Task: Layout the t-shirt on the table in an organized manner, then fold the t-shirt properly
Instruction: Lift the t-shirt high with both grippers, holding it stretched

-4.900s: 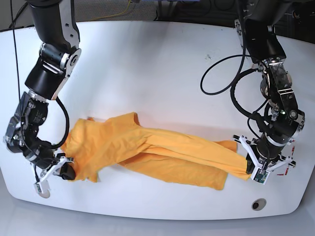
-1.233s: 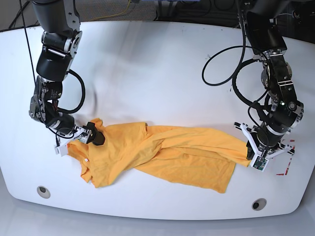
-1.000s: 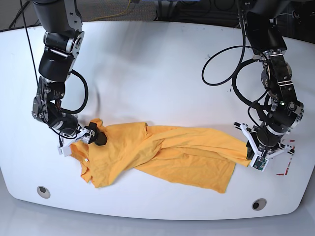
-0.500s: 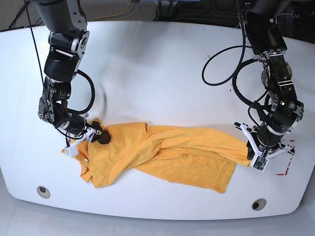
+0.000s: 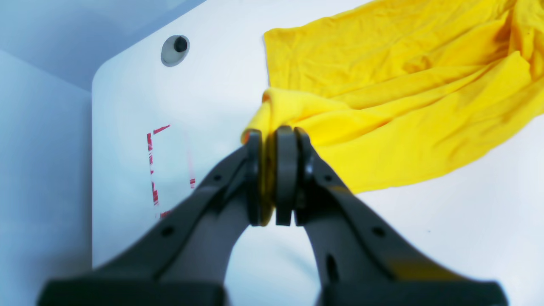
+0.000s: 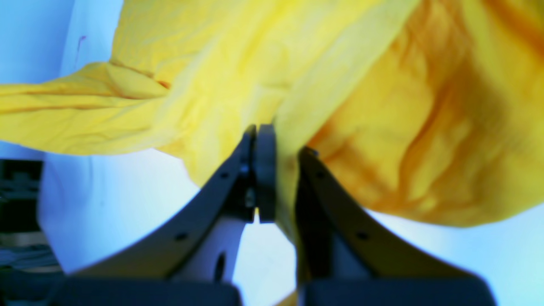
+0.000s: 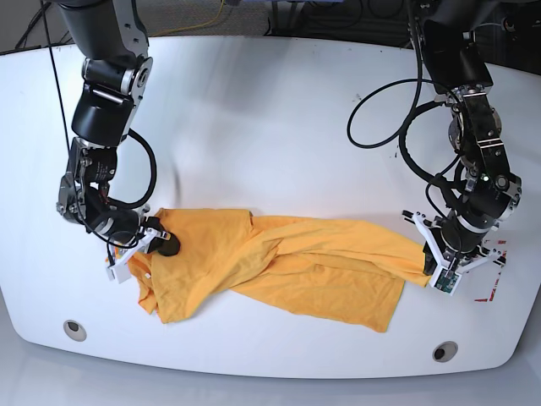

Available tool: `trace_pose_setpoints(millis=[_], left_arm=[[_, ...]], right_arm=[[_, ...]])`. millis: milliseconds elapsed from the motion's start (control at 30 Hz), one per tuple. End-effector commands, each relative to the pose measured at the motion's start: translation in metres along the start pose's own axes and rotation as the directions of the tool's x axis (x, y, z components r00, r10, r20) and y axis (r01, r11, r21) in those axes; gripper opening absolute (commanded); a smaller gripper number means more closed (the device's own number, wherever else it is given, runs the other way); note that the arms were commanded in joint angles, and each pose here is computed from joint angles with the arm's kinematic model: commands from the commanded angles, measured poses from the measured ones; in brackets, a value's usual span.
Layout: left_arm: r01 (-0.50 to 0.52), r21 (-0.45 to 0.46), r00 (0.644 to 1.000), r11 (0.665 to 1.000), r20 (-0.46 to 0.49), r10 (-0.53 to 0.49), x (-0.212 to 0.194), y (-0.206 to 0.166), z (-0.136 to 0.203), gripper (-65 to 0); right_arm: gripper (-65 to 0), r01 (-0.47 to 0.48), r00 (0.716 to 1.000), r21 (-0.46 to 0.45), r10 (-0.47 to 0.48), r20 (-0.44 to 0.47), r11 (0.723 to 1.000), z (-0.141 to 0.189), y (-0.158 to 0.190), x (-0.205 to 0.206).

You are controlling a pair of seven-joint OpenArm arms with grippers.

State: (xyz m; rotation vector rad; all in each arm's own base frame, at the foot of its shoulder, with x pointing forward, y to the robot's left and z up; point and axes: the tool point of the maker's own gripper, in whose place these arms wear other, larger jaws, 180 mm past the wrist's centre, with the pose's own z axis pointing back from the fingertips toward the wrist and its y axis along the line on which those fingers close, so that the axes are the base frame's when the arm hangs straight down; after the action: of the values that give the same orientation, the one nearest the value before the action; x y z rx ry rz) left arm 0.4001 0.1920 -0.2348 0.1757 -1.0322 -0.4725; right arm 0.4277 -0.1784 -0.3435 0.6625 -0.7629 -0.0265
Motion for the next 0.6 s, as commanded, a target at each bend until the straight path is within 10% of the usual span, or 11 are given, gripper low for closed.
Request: trace_pose_setpoints(millis=[0,567], left_arm=[[0.008,0.020,0.998,1.000,0.063,-0.010,0.019,0.009,0.004,-61.8],[0.014,0.084,0.982,0.996,0.186,-0.029,0.076,0.036,0.012,-61.8]], right_arm=[[-65.0,-0.054,0.992,-0.006,0.054,0.110,0.999,0.018,0.013,0.046],[-65.0,-0.147,0.942,-0.119,0.175,0.285,0.982,0.098,0.017,0.142]])
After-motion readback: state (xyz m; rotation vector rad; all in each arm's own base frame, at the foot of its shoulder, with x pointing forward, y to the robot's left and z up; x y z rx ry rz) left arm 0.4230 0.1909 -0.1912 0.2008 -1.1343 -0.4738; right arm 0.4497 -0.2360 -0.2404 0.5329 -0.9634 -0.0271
